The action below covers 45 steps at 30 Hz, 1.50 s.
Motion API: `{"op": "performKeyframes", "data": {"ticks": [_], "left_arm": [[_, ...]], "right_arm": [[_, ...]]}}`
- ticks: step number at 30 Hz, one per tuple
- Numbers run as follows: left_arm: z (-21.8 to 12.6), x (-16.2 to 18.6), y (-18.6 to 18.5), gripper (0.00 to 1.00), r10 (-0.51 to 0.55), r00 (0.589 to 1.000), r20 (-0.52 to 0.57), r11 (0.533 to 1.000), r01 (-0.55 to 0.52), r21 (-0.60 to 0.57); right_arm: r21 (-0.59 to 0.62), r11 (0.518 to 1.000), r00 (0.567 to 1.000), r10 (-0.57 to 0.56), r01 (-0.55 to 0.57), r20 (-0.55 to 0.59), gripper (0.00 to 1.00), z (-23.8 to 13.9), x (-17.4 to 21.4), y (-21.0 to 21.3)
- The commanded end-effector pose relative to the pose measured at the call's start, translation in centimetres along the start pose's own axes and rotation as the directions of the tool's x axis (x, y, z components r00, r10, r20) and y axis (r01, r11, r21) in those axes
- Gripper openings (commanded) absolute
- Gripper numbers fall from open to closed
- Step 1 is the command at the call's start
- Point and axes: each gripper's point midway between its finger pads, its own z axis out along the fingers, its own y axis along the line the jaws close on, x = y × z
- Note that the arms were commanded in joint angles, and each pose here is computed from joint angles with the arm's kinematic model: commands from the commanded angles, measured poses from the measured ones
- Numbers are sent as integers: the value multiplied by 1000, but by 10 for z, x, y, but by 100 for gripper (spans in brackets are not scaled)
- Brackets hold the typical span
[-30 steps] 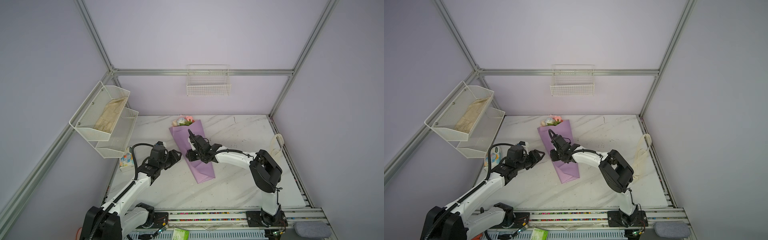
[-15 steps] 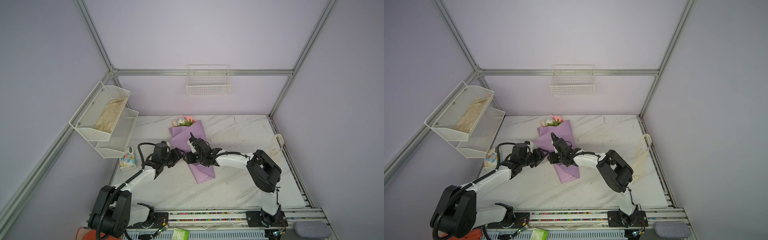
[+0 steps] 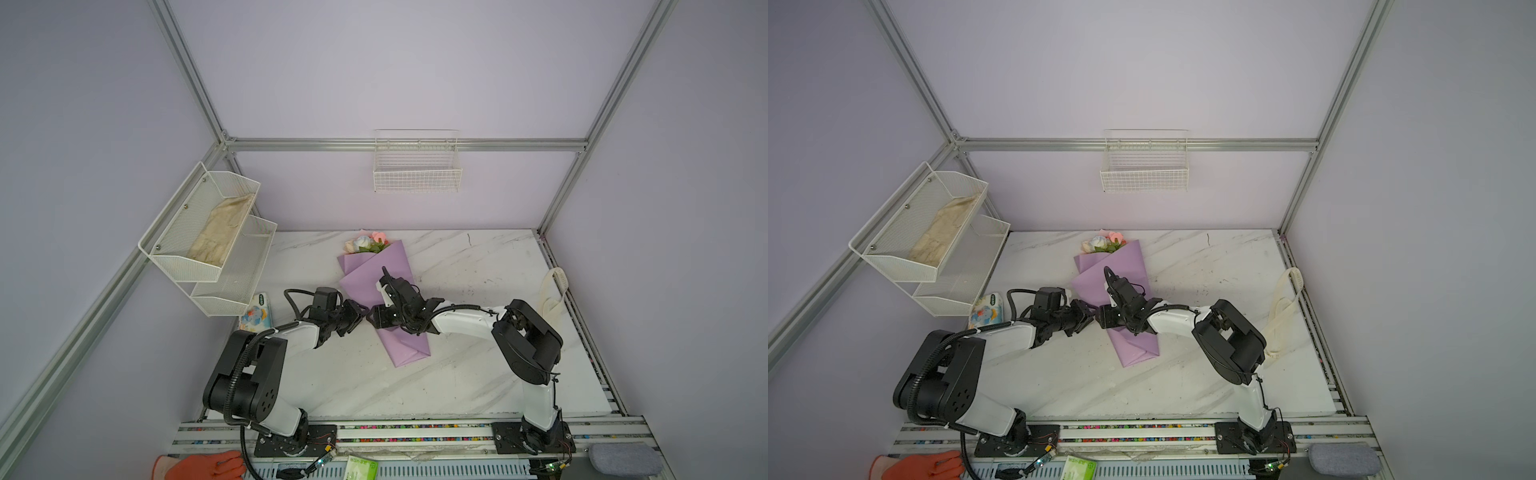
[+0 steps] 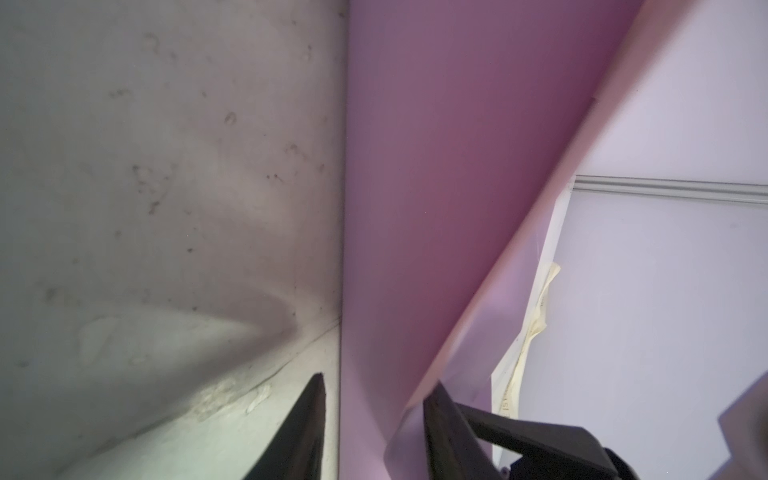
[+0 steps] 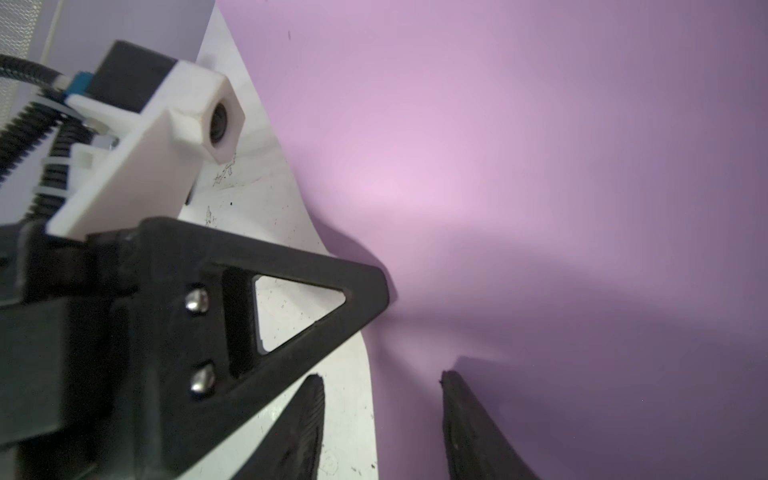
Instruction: Tie the bouquet of fake flowers
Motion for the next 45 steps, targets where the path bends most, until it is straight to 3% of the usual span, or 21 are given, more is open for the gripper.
{"op": "performKeyframes", "data": {"ticks": [1,2,6,10,11,14,17,26,37,41,45], "left_arm": [[2,-30,-44,18,52,998,40,991,-56,124],[3,-32,-43,12,48,998,39,991,-53,126],[3,-40,-48,4,69,996,52,987,-76,143],[7,-41,-49,3,101,994,30,985,-104,139],[8,-41,-48,3,102,994,27,985,-105,136],[9,-42,-44,1,112,993,25,985,-115,126],[9,-44,-42,1,122,992,31,985,-125,117],[2,-34,-35,0,139,990,1,986,-138,88],[-3,-22,-22,0,158,987,-26,986,-156,58],[-5,-21,-22,0,168,985,-30,985,-167,51],[-9,-17,-25,0,176,984,-40,983,-173,65]], "right_arm": [[-50,999,998,19,-16,58,49,-23,-20,15],[-56,998,997,23,-19,68,49,-29,-22,16],[-95,994,993,58,-48,100,50,-57,-31,19],[-120,983,983,153,-140,104,48,-92,-24,-1],[-125,978,980,177,-165,90,44,-99,-17,-8],[-146,967,975,218,-211,36,19,-112,13,-19],[-153,954,967,254,-256,-32,8,-114,43,-27],[-103,968,967,213,-228,-141,7,-85,61,-40],[-82,980,948,151,-180,-280,7,-75,95,-50],[-61,983,946,146,-171,-291,8,-76,98,-53],[-109,983,969,125,-151,-213,10,-95,66,-32]]}}
